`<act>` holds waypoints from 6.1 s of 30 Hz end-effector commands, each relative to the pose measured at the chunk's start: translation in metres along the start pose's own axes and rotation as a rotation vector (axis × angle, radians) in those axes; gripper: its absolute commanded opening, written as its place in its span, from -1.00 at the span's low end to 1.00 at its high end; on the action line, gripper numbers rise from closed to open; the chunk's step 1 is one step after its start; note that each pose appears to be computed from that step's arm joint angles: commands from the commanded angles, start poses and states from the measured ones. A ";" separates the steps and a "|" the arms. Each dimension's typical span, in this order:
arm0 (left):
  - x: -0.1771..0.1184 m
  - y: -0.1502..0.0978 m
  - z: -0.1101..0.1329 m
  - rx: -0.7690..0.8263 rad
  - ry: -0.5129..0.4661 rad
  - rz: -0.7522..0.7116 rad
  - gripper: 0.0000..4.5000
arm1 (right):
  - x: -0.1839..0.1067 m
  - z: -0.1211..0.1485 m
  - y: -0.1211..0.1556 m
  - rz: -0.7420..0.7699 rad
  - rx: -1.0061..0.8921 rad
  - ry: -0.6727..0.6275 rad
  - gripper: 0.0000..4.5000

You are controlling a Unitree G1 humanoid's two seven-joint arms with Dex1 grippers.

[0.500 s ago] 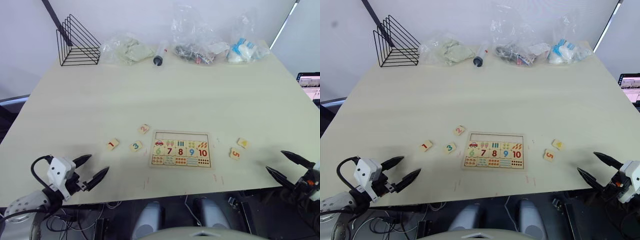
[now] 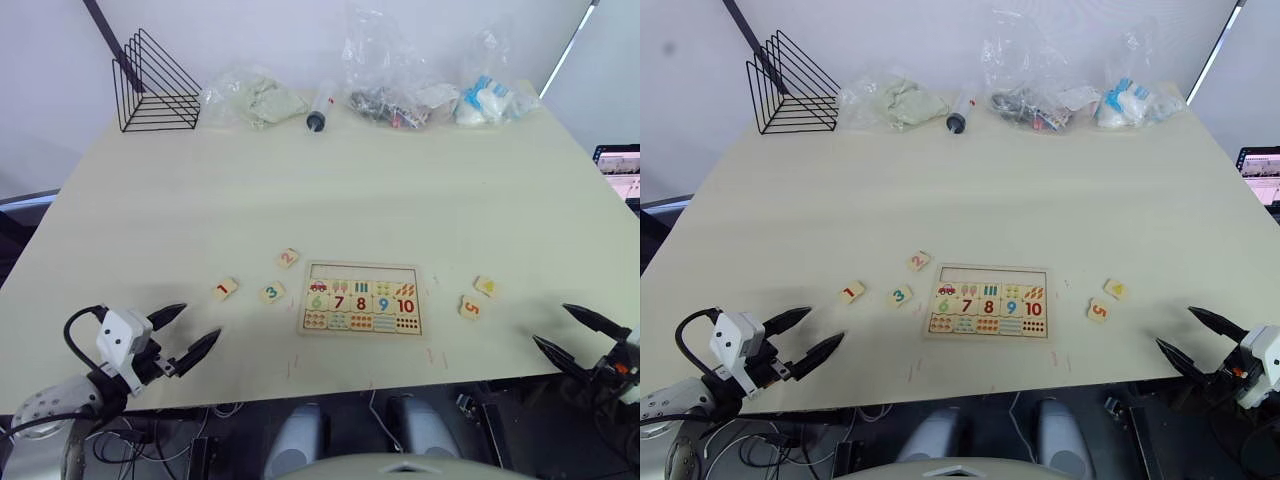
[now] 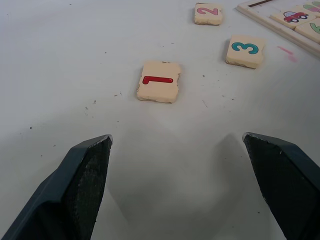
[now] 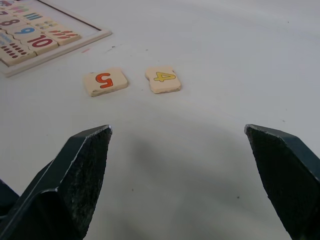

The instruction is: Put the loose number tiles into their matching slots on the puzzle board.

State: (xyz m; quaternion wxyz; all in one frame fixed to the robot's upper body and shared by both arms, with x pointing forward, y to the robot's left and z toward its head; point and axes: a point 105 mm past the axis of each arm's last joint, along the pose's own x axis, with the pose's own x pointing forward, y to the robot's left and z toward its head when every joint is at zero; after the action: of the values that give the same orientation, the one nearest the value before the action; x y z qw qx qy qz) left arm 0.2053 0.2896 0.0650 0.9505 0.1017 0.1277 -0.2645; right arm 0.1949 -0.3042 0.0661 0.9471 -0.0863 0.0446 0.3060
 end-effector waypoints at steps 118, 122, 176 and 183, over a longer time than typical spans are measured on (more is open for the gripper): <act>0.108 -0.032 0.138 0.535 0.033 -0.763 -0.59 | 0.026 0.062 0.044 0.368 -0.116 -0.262 1.00; 0.120 -0.051 0.140 0.548 0.059 -0.827 -0.59 | 0.026 0.063 0.045 0.353 -0.117 -0.264 1.00; 0.166 -0.064 0.116 0.694 0.332 -0.814 -0.59 | 0.031 0.070 0.051 0.306 -0.131 -0.261 1.00; 0.165 -0.064 0.113 0.702 0.346 -0.821 -0.59 | 0.031 0.070 0.051 0.304 -0.136 -0.257 1.00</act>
State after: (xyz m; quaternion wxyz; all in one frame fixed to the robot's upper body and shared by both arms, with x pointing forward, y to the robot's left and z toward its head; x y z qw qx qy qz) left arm 0.3297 0.1297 0.1116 0.6540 0.3831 0.2182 -0.6147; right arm 0.1935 -0.2342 0.1171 0.8836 -0.0909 -0.0719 0.4536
